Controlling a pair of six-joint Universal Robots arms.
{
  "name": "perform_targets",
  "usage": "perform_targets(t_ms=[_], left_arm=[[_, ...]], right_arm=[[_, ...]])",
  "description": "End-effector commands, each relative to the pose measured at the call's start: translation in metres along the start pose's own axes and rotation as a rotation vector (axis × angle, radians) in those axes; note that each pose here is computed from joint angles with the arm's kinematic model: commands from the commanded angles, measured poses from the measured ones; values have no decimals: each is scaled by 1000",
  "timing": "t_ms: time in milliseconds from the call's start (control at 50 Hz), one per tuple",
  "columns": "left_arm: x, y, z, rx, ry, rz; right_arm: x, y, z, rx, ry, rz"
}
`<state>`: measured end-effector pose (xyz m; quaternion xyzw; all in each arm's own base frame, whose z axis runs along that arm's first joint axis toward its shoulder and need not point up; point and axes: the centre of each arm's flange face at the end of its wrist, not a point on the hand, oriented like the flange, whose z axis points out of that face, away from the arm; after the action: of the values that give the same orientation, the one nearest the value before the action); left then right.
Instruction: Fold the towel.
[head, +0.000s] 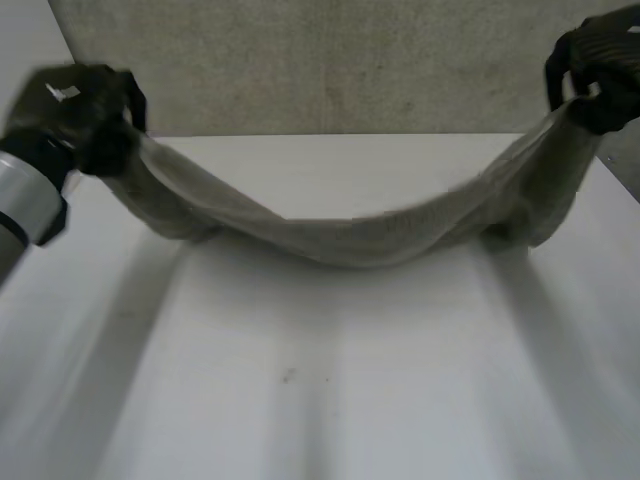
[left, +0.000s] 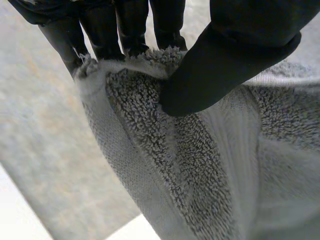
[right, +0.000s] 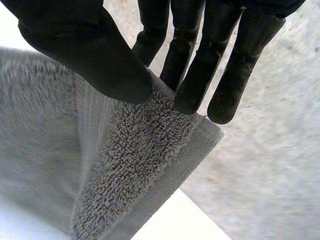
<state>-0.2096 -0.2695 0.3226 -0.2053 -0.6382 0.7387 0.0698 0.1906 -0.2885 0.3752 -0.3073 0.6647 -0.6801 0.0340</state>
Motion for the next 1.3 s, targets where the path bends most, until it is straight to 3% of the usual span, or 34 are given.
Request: perform_targets(t_ms=[20,120,260,340,400,460,500,560,600,620,660,740,840,880,1000,1040,1140,1300], left_arm=[[-29,-26,-3,-48,-68,15],[-22,28,11,-247,6,14],[-1,93,28,-417,116,6],[4,113,41,-448,141,-3],[3,123,62,-431,143,3],[-2,115,90,-343,127,27],[-12,90,123,-179,90,63],[-20,70,139,-69,56,79],[-30,16,160,178,5,80],[-30,16,161,179,5,79],[-38,-27,166,370,-22,7],[-47,-58,160,487,-53,-103],[-53,-55,152,468,-81,-204],[-49,-27,147,365,-82,-216],[-34,28,132,174,-49,-228],[-22,63,119,56,-12,-209],[-10,99,97,-74,26,-129],[9,106,59,-149,74,-32]], right_arm=[[6,-7,-17,-125,41,-146],[-13,50,12,-333,-90,-192],[-67,95,39,-419,-270,-180],[-73,117,62,-414,-260,-179],[-66,122,90,-345,-168,-174],[-50,110,116,-228,-50,-176],[-28,75,140,-44,75,-181],[-14,48,147,80,142,-178],[10,-6,149,329,258,-144],[11,-6,149,330,259,-143],[30,-48,142,537,336,-98],[37,-74,128,635,353,-74],[27,-62,122,531,283,-55],[12,-35,124,405,177,-43],[-13,17,127,210,38,1],[-30,56,125,55,-19,29],[-50,106,114,-120,-83,79],[-66,138,103,-226,-116,182]])
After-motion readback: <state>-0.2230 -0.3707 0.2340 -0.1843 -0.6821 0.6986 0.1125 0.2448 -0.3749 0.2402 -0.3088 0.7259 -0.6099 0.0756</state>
